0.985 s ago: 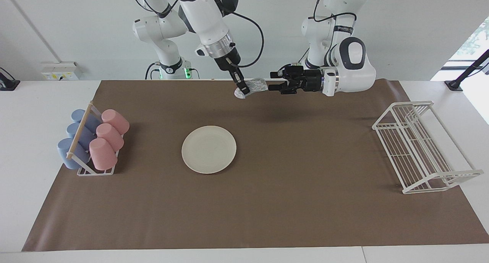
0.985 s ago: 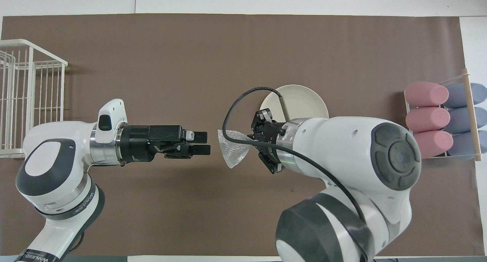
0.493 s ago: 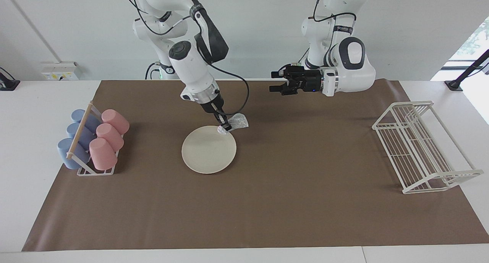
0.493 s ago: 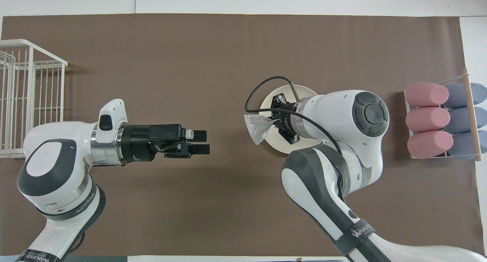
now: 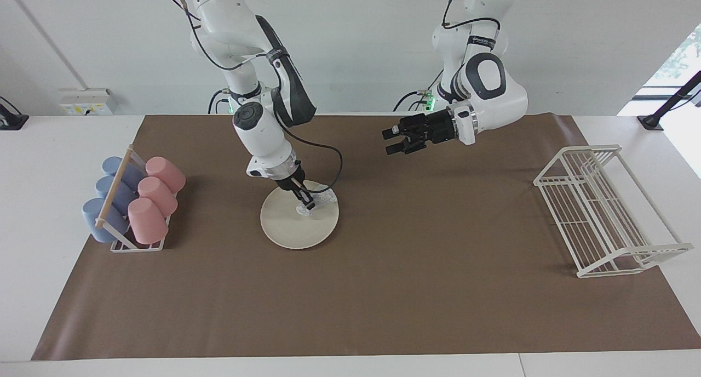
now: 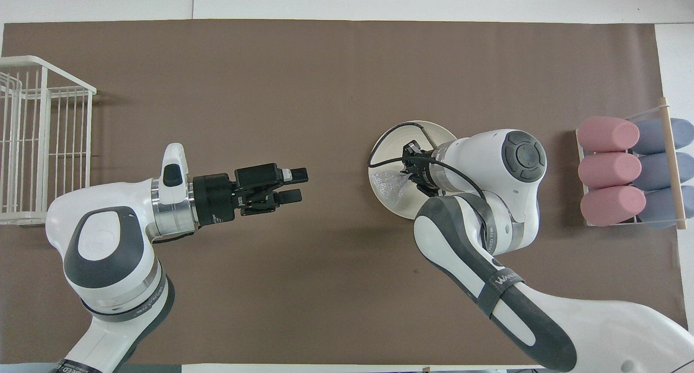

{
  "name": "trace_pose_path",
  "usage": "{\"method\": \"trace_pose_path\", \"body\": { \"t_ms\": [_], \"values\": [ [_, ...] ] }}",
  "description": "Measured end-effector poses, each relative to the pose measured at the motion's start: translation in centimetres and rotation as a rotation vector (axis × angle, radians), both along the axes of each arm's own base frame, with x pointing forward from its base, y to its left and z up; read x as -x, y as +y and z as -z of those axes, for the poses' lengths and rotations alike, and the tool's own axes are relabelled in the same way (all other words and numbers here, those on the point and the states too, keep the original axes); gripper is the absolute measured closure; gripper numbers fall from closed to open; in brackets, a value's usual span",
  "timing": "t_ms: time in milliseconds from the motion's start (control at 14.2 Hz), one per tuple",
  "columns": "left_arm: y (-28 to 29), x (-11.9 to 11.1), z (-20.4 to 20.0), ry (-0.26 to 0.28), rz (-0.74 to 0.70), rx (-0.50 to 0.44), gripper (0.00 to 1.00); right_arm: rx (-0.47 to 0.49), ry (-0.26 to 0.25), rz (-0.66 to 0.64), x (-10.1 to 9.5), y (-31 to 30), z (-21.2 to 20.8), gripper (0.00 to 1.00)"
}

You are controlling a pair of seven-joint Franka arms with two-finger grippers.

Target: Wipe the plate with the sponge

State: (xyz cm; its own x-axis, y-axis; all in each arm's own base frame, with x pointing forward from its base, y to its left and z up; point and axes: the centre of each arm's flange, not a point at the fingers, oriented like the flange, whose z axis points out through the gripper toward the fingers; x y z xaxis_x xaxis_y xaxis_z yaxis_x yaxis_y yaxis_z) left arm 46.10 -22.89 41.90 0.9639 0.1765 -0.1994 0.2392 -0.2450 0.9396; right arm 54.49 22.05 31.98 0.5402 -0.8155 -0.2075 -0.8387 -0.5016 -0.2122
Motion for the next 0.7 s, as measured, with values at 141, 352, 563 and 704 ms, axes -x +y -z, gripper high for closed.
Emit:
{"method": "trace_pose_path", "body": {
  "t_ms": [141, 352, 563, 704],
  "values": [
    [0.7, -0.5, 0.7, -0.007, -0.053, -0.054, 0.0, -0.001, -0.006, 0.0, 0.0, 0.2, 1.2, 0.89],
    [1.3, -0.9, 1.8, -0.03, -0.096, -0.156, 0.0, 0.003, -0.019, -0.027, -0.2, -0.2, 2.3, 0.89],
    [1.7, -1.0, 2.7, -0.036, -0.127, -0.212, 0.0, 0.008, -0.071, -0.07, -0.7, -1.4, 2.5, 0.89],
    [1.9, -0.9, 3.2, -0.039, -0.119, -0.243, 0.0, 0.017, -0.096, -0.112, -1.3, -3.2, 2.5, 0.89]
  ]
}}
